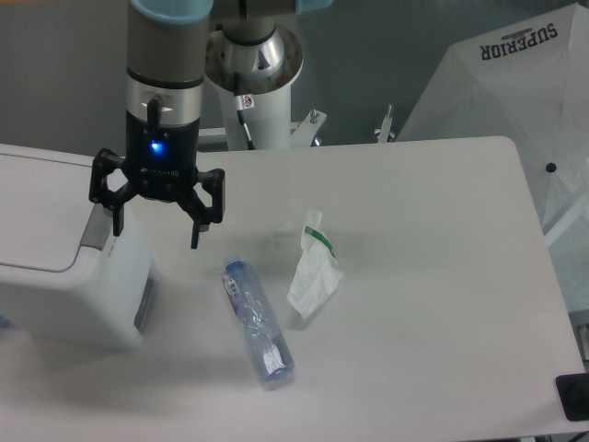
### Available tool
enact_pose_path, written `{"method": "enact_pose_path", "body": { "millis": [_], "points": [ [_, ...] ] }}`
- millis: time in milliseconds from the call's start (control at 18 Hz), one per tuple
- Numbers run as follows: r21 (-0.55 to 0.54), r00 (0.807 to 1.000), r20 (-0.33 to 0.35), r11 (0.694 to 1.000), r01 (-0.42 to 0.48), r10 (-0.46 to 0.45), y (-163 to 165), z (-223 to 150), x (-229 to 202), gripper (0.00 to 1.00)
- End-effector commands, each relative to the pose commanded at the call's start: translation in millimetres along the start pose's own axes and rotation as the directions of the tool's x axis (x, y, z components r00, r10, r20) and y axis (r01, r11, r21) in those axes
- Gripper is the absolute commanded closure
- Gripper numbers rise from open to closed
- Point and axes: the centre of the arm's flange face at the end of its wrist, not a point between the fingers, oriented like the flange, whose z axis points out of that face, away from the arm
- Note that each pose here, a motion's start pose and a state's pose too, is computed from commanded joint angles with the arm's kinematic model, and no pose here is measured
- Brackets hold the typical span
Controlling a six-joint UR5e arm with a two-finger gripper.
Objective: Open the trash can
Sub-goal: 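Position the open gripper above the lid edge of the trash can, then lower the gripper onto the lid edge and push the lid open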
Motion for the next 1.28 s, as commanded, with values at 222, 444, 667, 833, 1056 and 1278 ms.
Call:
{"method": "enact_pose_path", "body": {
  "millis": [222,444,667,833,1056,1278],
  "points": [
    [-0.002,1.0,-0.003,1.0,0.0,0.0,1.7,0.6,3.8,0.0],
    [0.004,1.0,-0.006,1.0,-0.008,0.008,1.0,-2.9,9.3,0.0],
    [0.012,1.0,-0.01,1.0,-0.017,0.017,1.5,-8.1,15.4,0.0],
    [0.008,1.0,-0.011,1.0,-0.02,0.02,2.6,-6.4,17.8,0.0],
    [0.003,1.0,-0.014,1.0,-0.024,0.024,3.3,-3.3,21.4,0.0],
    [-0.012,1.0,-0.017,1.0,-0.023,0.023,8.2,3.1,20.7,0.0]
  ]
}}
